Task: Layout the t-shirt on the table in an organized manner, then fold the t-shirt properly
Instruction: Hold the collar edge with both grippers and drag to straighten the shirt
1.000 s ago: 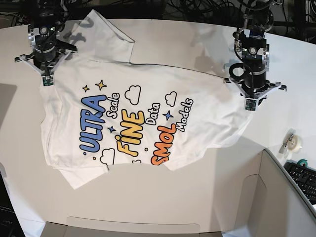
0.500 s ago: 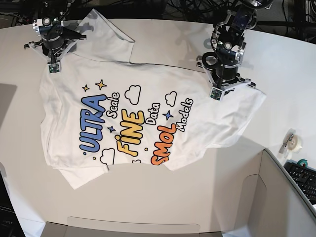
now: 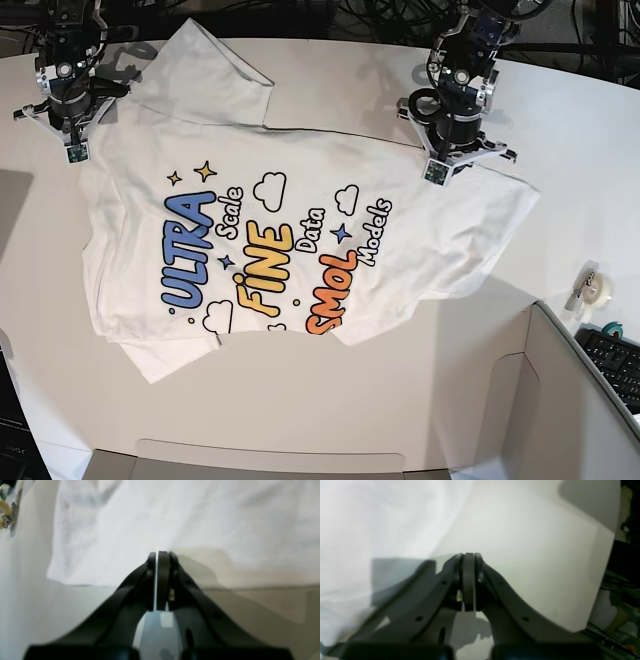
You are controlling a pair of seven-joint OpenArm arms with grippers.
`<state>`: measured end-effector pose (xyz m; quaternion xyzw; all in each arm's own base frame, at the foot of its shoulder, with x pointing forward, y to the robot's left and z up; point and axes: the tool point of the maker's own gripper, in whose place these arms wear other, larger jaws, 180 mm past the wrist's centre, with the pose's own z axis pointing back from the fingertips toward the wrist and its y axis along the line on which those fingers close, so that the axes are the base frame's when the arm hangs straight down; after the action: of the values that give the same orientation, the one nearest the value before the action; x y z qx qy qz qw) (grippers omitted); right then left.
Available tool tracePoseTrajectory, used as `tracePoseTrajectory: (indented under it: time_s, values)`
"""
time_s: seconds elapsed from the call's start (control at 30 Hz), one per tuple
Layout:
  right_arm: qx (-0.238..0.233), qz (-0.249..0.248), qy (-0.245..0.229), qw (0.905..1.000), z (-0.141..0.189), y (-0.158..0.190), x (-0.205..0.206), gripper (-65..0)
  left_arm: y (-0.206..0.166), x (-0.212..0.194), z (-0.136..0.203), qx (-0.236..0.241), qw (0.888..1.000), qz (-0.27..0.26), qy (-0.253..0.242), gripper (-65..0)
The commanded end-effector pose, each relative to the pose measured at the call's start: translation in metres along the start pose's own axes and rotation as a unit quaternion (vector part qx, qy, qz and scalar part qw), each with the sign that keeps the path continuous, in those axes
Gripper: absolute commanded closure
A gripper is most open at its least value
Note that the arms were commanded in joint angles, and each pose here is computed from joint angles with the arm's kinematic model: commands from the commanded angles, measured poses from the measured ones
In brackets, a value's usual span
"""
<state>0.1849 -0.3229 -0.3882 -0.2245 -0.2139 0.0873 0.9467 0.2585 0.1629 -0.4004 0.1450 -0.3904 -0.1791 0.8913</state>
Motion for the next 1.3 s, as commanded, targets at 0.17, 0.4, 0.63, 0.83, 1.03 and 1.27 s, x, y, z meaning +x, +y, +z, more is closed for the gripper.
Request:
tracePoseTrajectory:
  time_s: [0.17,0.4,0.63,0.83,1.03,1.27]
  values:
    - [-0.037,-0.021,0.004,0.9991,0.005,-0.033,-0.003,0.0,0.003,0.039,0.032,-0.001,0.998,0.015,-0.069,0.0]
    - [0.006,-0.062,-0.083,0.9946,0.048,0.001,0.036,0.0,0.033,0.072,0.050,0.046,0.990,0.067,-0.119,0.0]
    - [0.085,-0.075,-0.093,0.9892,0.049,0.067,0.052,0.0,0.045,0.069,0.048,0.064,0.989,0.075,-0.114,0.0]
    - [0.132,-0.067,-0.081,0.9856,0.041,0.107,0.054,0.0,0.052,0.068,0.048,0.073,0.988,0.077,-0.113,0.0]
    - [0.128,-0.062,-0.050,0.9885,0.017,0.103,0.043,0.0,0.053,0.068,0.048,0.074,0.988,0.077,-0.113,0.0]
    - [0.115,-0.046,-0.042,0.9914,0.007,0.089,0.041,0.0,0.050,0.066,0.048,0.070,0.988,0.078,-0.111,0.0]
